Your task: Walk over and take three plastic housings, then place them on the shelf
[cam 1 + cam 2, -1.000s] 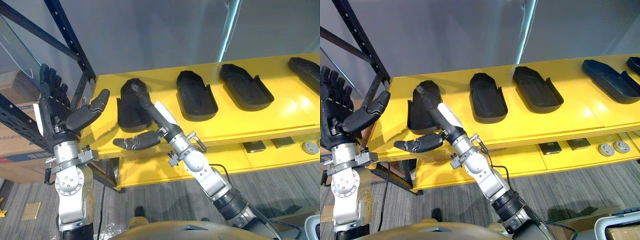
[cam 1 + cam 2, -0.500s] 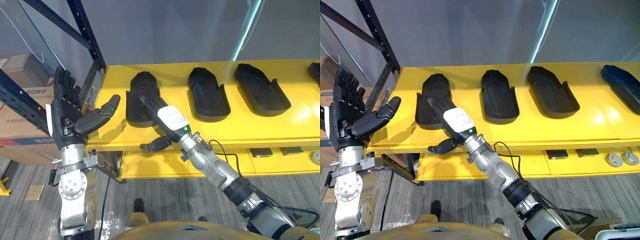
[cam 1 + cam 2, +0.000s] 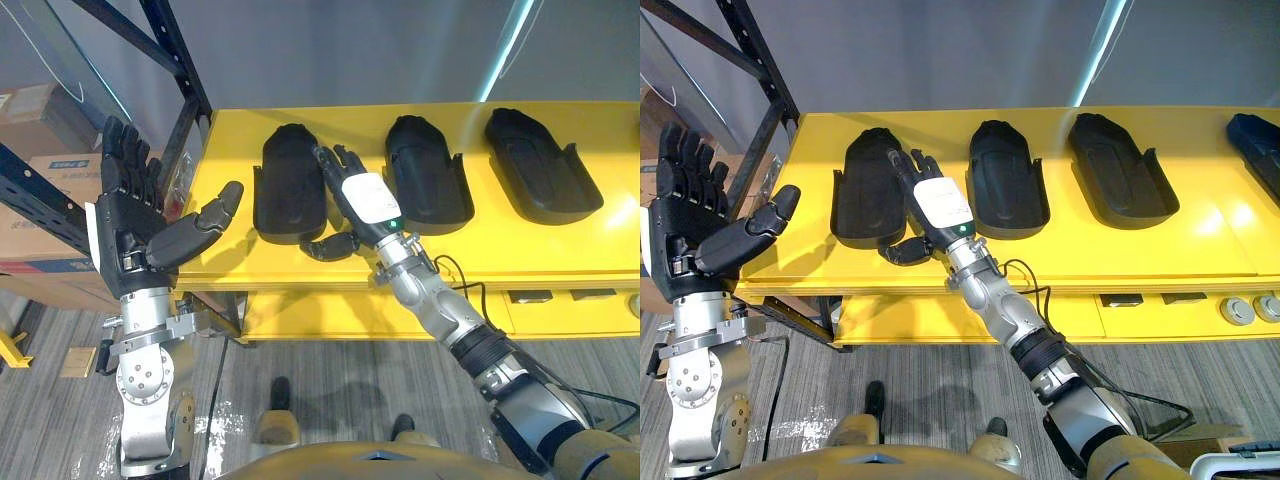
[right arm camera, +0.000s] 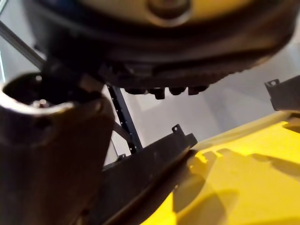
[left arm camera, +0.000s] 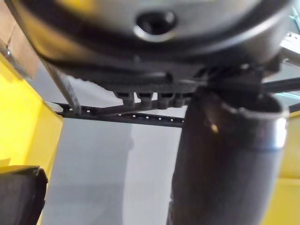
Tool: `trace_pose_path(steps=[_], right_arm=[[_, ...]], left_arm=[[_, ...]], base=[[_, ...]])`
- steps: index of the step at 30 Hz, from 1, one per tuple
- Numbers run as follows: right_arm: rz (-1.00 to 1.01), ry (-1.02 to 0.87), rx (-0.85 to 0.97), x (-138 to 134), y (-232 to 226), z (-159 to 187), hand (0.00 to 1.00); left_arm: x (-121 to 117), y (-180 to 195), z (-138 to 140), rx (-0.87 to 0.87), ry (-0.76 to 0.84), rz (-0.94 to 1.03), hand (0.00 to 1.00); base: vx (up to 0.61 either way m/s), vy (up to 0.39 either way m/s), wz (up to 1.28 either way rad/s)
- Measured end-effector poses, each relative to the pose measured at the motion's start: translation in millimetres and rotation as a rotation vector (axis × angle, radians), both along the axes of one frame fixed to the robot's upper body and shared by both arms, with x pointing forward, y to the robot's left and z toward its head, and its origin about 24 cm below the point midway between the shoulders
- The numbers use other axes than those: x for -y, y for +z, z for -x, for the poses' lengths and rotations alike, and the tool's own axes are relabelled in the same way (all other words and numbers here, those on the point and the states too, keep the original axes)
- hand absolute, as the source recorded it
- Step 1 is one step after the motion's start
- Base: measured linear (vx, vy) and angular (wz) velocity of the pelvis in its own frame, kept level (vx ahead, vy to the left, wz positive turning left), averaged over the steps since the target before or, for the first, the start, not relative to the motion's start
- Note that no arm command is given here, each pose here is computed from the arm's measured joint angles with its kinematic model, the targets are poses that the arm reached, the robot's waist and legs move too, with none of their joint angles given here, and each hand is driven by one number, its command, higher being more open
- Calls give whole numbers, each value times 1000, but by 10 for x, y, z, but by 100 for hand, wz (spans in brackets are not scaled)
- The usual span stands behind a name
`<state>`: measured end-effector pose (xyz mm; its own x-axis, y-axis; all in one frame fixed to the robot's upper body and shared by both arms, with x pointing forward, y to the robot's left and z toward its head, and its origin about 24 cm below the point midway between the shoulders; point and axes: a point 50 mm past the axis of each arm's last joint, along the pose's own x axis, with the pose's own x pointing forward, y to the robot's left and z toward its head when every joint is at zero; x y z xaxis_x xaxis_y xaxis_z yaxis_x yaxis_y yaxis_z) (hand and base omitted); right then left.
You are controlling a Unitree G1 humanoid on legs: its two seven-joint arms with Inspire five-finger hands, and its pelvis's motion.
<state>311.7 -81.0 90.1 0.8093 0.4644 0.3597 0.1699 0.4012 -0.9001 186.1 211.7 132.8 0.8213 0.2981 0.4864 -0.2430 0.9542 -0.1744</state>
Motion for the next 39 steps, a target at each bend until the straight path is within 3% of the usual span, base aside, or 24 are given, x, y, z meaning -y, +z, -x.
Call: trace_pose_path(steps=[23,27,31,35,39], right_arm=[[-21,-30,-23,19,66,-159,100],[-149,-30,-50,50,123,-124,100],[-451,70,64,114,485,269,100],[-724,133,281,470,927,712,100],[-835,-56,453,982,1015,897,100]], left_arm=[[52,-27,0,-8,-55,12,100],[84,-26,-4,-5,-102,-3,100],[126,-40,18,-3,-144,-13,100],[194,98,47,76,-251,-48,100],[338,252,31,170,-441,-80,100]], base=[[-5,-3,2],[-3,-4,-7],[22,-2,-36],[27,-4,-39],[11,-6,-33]])
